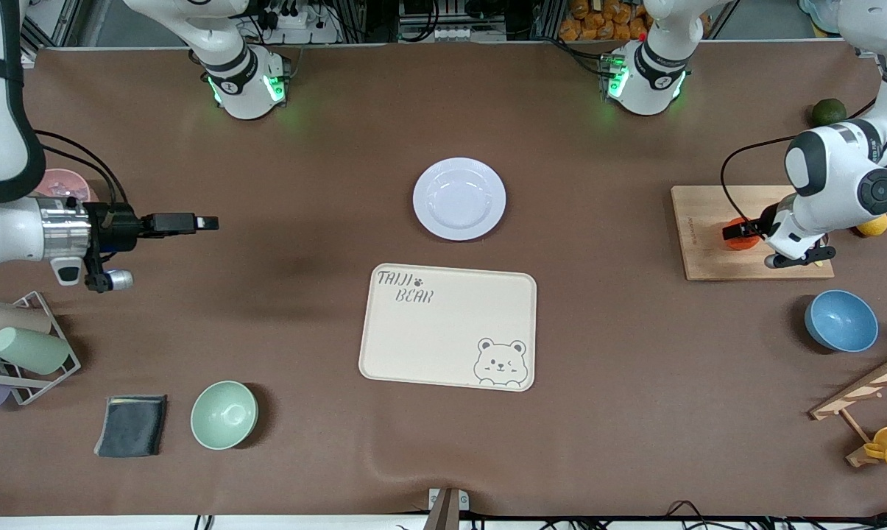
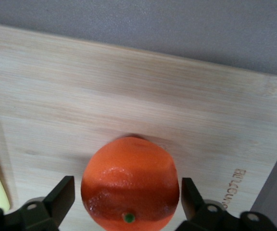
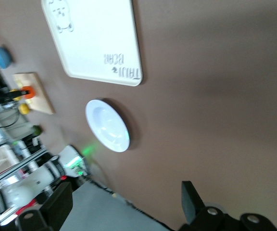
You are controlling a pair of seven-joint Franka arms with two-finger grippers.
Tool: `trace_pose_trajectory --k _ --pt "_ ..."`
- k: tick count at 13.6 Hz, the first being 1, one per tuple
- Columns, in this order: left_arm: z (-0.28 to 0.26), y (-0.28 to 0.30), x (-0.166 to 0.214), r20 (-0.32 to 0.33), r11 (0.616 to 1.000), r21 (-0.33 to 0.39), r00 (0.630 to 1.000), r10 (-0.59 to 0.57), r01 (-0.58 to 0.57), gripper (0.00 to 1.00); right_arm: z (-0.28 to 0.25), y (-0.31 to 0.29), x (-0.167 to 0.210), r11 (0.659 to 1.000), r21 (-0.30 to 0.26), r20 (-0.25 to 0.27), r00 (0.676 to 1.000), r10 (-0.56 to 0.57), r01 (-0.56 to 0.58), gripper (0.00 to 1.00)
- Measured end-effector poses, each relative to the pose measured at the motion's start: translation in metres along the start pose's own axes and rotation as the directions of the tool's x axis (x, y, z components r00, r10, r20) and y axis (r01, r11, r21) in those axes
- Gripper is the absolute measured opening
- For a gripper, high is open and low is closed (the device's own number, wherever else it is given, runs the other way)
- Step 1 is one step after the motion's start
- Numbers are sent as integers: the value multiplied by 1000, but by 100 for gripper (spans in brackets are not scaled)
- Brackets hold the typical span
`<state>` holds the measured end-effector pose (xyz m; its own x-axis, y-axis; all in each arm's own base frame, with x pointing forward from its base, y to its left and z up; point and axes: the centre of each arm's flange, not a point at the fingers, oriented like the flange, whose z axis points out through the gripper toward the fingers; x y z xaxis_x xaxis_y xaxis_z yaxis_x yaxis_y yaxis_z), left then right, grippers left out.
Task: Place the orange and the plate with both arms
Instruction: 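Grasp the orange with the left gripper while the right gripper reaches inward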
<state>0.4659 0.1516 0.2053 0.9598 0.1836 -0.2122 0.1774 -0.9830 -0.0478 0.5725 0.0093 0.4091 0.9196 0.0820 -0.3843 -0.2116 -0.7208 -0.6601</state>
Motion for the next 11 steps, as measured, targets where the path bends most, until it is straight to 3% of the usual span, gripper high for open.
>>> trace_pose_trajectory --k 2,5,7,9,11 --pt "-2 0 2 -5 1000 1 1000 0 0 74 17 28 5 996 87 21 1000 -20 18 100" --pt "-3 0 3 -9 1000 1 1000 10 -10 74 35 54 11 985 166 32 998 -48 42 100" --pt "-15 6 11 -36 997 6 996 77 -77 74 51 61 12 968 243 32 997 -66 56 100" --pt "-45 29 24 -80 990 13 987 139 -138 74 75 75 12 943 325 33 996 -84 69 100" --pt "-91 70 29 -80 982 -6 979 186 -187 74 88 84 13 933 352 40 995 -86 67 100"
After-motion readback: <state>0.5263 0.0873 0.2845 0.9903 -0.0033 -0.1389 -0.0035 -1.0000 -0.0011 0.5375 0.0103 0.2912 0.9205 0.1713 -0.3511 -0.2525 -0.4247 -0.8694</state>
